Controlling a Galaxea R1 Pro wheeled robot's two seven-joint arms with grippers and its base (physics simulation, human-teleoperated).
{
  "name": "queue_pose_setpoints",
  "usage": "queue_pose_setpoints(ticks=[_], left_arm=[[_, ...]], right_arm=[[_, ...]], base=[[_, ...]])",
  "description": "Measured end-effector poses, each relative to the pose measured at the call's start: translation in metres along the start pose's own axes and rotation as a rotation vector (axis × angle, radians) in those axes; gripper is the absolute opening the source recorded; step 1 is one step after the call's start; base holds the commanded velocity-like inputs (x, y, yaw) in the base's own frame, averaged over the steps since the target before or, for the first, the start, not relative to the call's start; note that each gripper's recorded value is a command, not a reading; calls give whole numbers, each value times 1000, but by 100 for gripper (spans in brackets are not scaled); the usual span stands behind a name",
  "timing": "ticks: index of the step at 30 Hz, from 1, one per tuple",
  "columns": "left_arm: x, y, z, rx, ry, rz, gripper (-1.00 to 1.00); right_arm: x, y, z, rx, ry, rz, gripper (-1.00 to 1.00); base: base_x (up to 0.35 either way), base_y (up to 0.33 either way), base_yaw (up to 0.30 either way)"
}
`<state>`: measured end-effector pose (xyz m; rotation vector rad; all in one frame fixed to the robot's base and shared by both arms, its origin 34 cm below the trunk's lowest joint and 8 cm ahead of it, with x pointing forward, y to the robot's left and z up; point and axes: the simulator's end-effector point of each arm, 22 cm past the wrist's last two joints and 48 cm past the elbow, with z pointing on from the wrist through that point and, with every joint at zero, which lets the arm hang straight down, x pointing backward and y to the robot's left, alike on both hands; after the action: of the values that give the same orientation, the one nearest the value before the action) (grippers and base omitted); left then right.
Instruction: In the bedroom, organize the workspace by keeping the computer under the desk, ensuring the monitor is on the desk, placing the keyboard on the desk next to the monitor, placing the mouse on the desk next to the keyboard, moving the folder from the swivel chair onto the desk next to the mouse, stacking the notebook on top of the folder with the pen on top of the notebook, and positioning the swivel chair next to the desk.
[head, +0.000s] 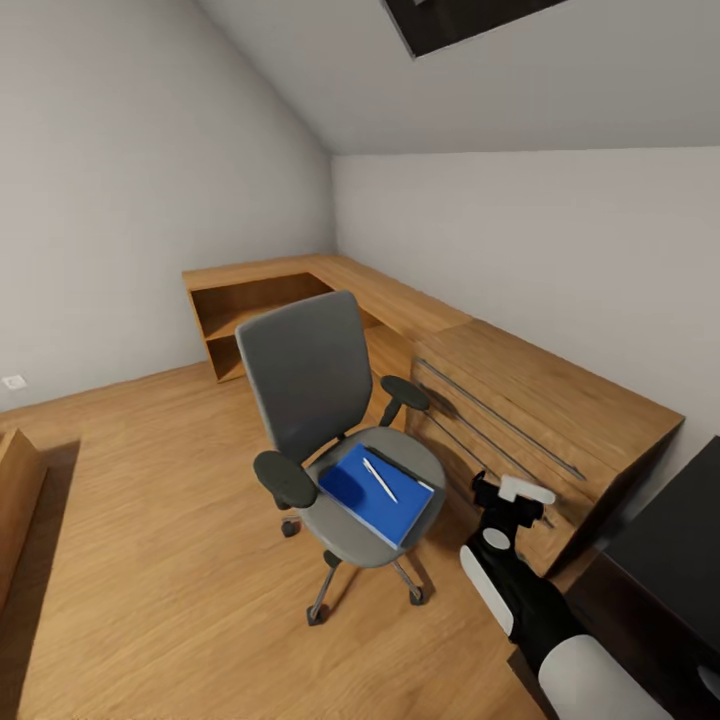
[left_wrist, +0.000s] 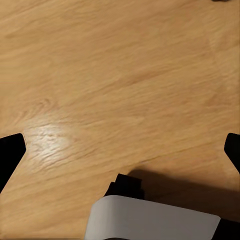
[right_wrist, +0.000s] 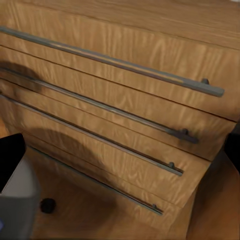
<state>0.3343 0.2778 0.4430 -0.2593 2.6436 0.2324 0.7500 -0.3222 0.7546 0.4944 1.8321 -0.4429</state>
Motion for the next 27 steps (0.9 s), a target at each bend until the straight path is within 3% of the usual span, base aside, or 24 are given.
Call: queue_pose_setpoints(ticks=[5, 7, 10, 20, 27], left_arm=[[0, 0, 0, 0, 0, -1, 100], [0, 0, 0, -1, 0, -2, 100], [0, 1, 0, -2, 0, -2, 100], [0, 1, 0, -4, 2, -6, 100], [0, 2, 0, -8, 1, -10, 100]], right_arm=[[7, 3, -2, -12, 8, -14, 100], [24, 16, -8, -64, 29, -62, 100], [31, 28, -13, -107, 34, -81, 100], [35, 40, -19, -136, 46, -72, 100], [36, 40, -19, -138, 46, -75, 100]], base=[[0, 0, 20], [0, 0, 4], [0, 0, 1], [0, 0, 2], [0, 0, 194]])
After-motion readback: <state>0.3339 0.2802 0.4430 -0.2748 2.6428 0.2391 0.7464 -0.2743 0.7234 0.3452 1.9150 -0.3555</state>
